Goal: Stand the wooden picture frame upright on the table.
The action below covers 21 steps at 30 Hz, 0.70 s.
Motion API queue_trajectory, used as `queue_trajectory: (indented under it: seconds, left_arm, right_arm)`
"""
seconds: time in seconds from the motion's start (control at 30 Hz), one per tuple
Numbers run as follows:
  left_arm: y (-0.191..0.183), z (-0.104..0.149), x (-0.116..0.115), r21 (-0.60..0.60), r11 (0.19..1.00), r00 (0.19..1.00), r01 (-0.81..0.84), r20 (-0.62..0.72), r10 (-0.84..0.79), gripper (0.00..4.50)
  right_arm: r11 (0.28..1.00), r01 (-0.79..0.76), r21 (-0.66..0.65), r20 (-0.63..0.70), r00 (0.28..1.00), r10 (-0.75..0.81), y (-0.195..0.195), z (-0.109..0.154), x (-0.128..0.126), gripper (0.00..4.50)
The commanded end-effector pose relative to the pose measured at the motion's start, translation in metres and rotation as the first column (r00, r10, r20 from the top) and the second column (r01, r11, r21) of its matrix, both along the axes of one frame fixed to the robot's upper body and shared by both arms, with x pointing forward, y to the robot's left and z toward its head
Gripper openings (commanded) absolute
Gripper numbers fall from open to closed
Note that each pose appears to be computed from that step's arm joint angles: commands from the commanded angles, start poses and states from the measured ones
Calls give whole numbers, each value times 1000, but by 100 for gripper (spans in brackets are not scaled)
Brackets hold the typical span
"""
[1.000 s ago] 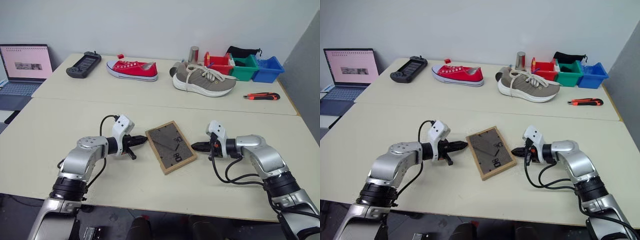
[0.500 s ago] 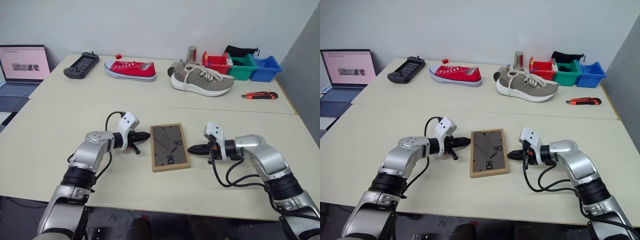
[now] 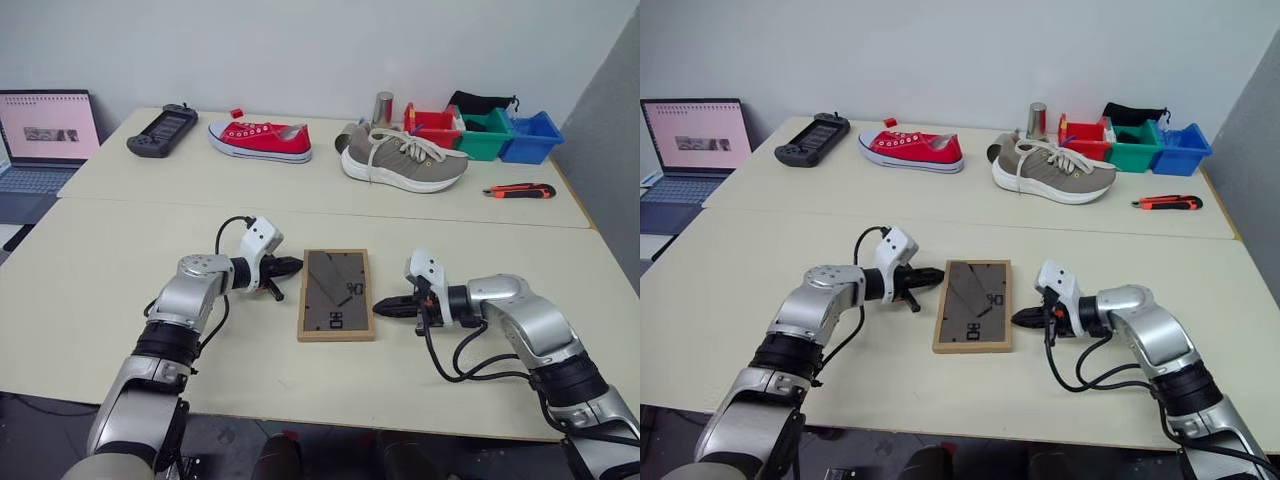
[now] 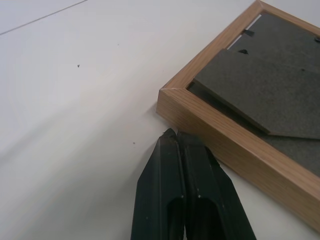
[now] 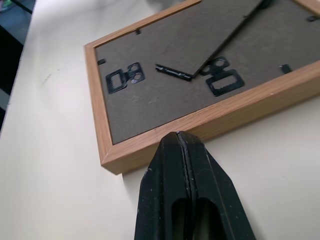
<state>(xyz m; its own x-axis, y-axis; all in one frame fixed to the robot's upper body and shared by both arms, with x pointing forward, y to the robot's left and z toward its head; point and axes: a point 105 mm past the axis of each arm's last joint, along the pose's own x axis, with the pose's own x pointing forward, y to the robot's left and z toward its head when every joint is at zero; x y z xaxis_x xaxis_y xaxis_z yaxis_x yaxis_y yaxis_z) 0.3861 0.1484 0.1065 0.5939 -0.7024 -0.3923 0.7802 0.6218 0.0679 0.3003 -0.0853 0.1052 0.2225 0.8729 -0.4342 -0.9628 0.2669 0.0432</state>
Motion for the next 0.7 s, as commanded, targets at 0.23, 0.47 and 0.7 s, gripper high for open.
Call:
queue_trajectory:
  seconds: [0.23, 0.47, 0.7]
  left_arm:
    - [1, 15, 7, 26, 999, 998, 26, 62, -27, 2]
    - [31, 23, -18, 47, 995, 996, 85, -8, -84, 2]
    - [40, 36, -51, -134, 985, 961, 105, -242, -135, 144]
  right_arm:
    - [1000, -3, -3, 34, 999, 3, -5, 9, 2, 0]
    - [996, 70, -49, 97, 993, -65, -34, 19, 16, 0]
    - [990, 124, -62, 176, 978, -112, -39, 22, 40, 0]
